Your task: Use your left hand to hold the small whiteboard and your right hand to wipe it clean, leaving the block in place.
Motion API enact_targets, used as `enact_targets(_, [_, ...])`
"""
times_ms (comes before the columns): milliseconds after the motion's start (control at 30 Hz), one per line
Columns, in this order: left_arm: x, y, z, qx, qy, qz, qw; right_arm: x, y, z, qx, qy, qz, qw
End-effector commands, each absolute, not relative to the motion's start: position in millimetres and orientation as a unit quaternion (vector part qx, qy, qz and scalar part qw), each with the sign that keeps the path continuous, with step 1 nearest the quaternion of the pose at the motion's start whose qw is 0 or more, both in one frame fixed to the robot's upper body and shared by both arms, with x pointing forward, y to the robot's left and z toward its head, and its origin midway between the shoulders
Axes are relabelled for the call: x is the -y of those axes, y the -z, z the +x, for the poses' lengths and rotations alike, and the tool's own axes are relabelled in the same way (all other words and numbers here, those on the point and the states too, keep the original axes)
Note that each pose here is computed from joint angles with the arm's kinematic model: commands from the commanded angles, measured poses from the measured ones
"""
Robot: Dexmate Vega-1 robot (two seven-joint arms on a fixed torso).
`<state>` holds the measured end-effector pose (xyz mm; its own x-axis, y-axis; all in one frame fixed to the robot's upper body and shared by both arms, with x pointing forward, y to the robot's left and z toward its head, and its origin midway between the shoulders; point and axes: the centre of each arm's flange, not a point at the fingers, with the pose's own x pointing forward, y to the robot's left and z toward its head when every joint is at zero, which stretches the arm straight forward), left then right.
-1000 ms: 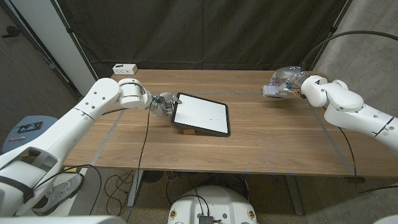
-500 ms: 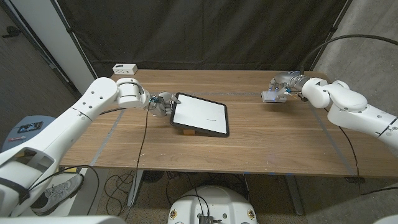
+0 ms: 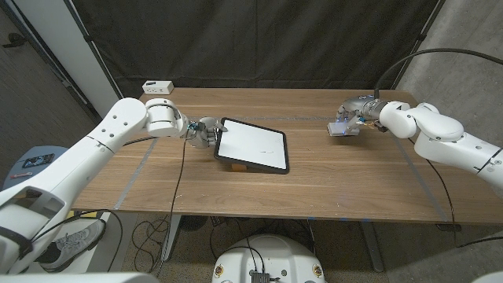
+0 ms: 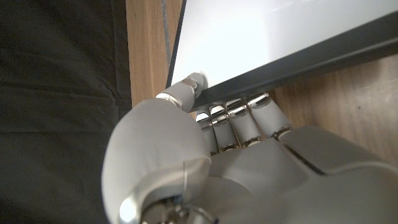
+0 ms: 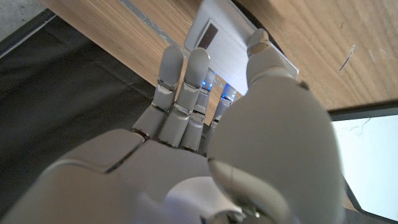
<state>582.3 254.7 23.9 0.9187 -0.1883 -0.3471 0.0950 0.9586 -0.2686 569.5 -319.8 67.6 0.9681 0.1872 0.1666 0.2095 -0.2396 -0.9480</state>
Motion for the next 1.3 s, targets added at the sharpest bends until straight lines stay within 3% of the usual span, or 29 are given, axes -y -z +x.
enact_targets(33, [-255, -20, 579, -0.192, 0.073, -0.126, 0.971, 314, -58, 572, 0.121, -0.014, -0.792, 0.598])
enact_targets(1300, [-276, -10, 573, -0.206, 0.068, -0.115, 0.969, 306, -33, 586, 0.094, -0.046, -0.799, 0.592])
